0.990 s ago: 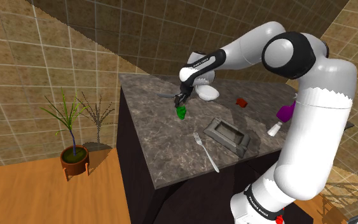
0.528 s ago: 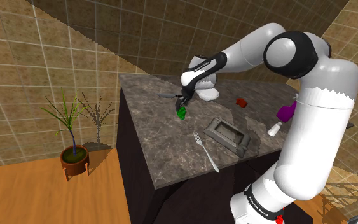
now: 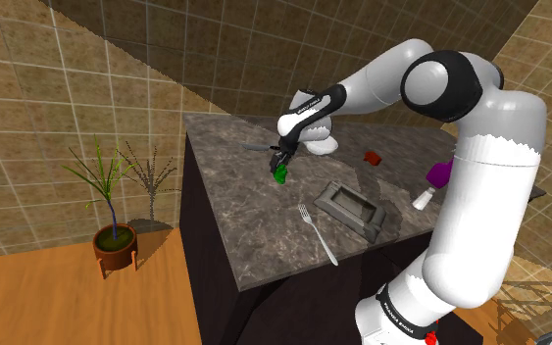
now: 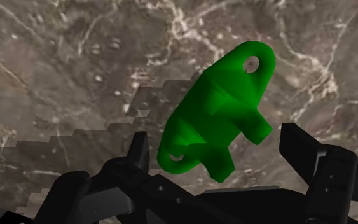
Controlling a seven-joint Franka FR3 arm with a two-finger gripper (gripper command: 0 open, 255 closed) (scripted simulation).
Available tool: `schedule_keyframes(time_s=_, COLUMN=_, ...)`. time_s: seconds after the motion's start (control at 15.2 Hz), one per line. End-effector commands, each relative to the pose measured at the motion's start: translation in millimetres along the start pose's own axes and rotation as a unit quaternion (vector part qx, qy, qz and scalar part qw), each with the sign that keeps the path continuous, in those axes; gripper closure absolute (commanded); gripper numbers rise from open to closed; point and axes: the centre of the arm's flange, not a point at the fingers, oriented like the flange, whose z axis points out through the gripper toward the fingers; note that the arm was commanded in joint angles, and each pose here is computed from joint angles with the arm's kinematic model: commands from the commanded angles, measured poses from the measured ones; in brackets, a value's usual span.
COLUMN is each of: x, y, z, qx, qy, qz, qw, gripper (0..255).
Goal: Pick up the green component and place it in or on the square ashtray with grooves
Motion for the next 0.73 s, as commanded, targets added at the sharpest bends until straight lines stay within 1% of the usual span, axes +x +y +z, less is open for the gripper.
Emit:
schedule_keyframes(time_s=0.0, x=0.0, y=0.0, z=0.0, qx=0.000, qy=0.000, qz=0.000, qw=1.0000, gripper=0)
schedule_keyframes(time_s=0.07, x=0.0, y=0.0, z=0.0, qx=0.000, qy=0.000, qz=0.000, qw=1.0000, gripper=255)
schedule_keyframes(time_s=0.66, x=0.0, y=0.0, z=0.1, qx=0.000, qy=0.000, qz=0.000, qw=1.0000, gripper=255)
